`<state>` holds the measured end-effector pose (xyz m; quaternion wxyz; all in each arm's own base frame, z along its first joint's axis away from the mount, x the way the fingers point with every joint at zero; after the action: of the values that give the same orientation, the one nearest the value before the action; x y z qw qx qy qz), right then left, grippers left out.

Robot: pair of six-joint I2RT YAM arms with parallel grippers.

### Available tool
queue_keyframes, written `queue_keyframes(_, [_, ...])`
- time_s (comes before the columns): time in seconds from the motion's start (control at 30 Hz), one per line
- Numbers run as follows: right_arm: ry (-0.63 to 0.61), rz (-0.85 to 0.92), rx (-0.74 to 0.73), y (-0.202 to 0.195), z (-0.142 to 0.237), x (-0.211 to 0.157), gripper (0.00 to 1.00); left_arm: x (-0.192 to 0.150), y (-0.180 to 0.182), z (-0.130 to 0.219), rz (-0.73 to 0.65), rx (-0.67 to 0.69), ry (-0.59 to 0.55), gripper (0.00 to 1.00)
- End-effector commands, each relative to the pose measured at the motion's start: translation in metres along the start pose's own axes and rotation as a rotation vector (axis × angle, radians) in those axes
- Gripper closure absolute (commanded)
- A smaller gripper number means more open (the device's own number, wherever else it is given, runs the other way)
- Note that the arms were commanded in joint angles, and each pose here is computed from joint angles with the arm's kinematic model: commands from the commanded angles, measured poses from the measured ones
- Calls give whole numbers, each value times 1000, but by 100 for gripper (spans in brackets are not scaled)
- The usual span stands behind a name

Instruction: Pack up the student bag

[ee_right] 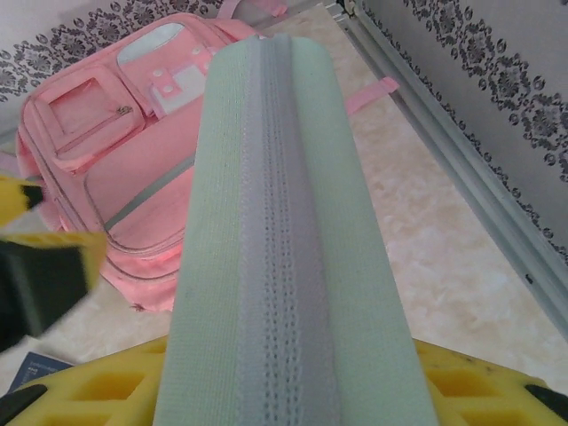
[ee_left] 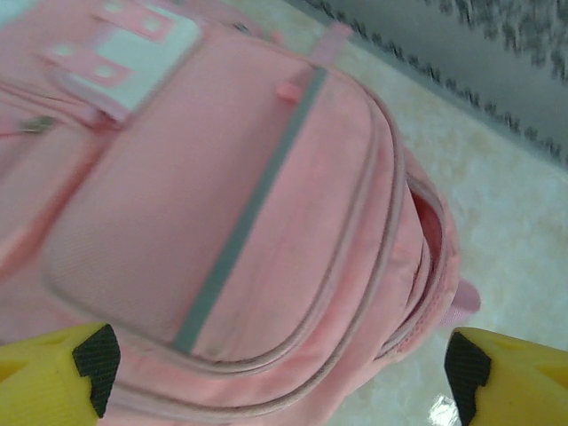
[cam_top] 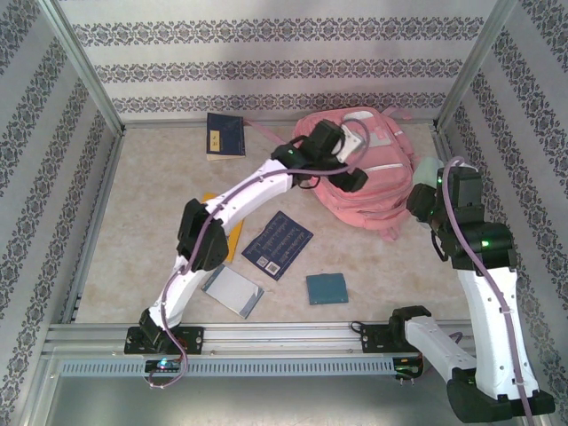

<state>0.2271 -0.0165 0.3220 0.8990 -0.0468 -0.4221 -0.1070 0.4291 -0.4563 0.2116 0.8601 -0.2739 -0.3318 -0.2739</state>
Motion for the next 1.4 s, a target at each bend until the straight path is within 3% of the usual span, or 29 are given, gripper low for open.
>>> queue_keyframes(0.0, [-2,44,-50,-7,7,4,48,-19,7,-21,-120,9,72,2])
queue_keyframes(0.17, [15,49,-46,-5,8,6,48,3,26,-41,19,30,-12,0])
queue_keyframes(0.37, [36,49,-44,-5,8,3,48,23,37,-59,220,-56,-102,0])
queue_keyframes(0.5, [61,38,-36,-4,5,-5,48,22,41,-74,342,-132,-101,0])
queue_keyframes(0.9, [86,24,-26,-2,-4,-13,46,-21,32,-109,393,-213,15,11])
queue_keyframes(1.2, [101,31,-30,-2,-8,-19,45,-46,-7,-106,343,-340,133,29])
queue_keyframes(1.37, [104,30,-30,-2,-10,-21,44,-58,-11,-107,351,-356,177,39])
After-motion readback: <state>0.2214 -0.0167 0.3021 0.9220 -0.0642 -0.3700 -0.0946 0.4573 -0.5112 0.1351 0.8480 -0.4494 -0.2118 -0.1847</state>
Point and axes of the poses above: each hand's point on the last joint's axis, 136 mm out from that joint toward the fingers, its own z axis back along the fingers, its own y axis along the line the jaws close on, x = y × z, the point moved 1 cm from there along z, back along the fingers, and after that the axes turned 13 degrees about z, right-handed, at the moved point
